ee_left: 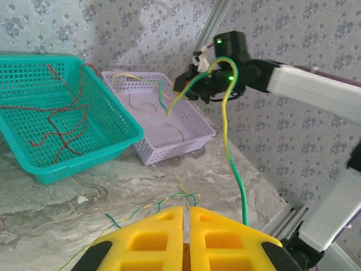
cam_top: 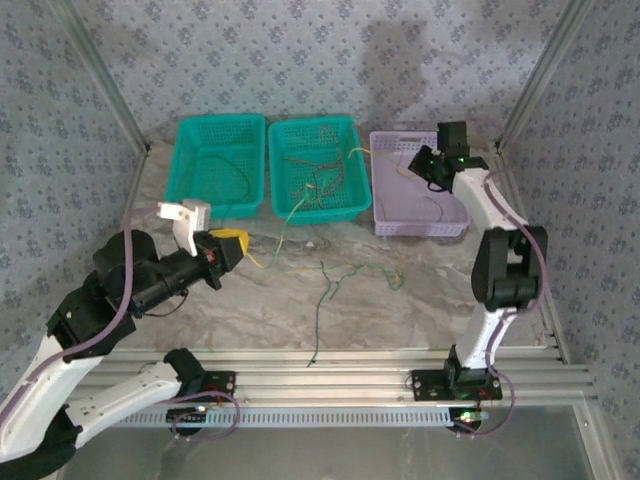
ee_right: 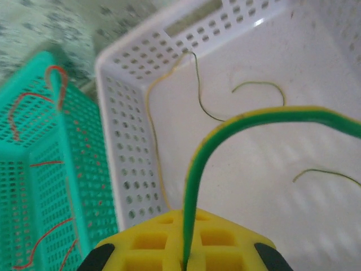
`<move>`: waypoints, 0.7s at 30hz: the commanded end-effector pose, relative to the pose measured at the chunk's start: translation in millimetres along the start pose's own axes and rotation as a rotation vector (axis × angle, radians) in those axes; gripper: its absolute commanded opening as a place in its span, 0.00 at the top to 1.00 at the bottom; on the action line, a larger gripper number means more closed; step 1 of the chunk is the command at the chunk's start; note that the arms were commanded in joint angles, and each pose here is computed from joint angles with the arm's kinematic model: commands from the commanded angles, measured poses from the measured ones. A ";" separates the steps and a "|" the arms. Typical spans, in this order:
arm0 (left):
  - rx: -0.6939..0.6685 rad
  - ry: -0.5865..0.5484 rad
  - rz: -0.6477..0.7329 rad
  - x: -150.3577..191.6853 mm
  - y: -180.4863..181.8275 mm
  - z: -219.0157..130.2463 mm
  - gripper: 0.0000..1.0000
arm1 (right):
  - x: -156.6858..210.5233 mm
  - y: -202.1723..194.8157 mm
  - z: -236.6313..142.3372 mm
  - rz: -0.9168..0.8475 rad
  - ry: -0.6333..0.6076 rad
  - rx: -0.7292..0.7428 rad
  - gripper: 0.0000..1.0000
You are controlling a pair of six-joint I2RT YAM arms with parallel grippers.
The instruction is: Untangle the cables
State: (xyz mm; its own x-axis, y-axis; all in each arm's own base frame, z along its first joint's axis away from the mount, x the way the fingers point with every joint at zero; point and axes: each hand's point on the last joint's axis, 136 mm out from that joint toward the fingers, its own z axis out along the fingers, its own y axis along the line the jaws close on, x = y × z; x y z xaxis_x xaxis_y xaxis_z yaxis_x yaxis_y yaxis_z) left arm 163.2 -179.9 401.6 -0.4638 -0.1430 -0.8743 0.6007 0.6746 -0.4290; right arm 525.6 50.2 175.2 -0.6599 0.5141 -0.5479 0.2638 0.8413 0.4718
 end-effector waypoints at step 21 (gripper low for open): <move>0.054 0.095 -0.001 8.1 -12.2 32.5 1.00 | 22.8 -52.5 131.8 0.574 0.099 0.132 1.00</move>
State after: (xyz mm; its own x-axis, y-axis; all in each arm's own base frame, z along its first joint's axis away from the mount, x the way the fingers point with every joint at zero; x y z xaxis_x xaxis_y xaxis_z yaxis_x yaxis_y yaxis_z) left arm 176.0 -210.6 375.3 -0.5464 -0.0522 -0.8359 0.6050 0.6655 -0.4370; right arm 585.0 48.7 54.6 -0.5164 0.8357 -0.1869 0.6193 0.5152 0.5925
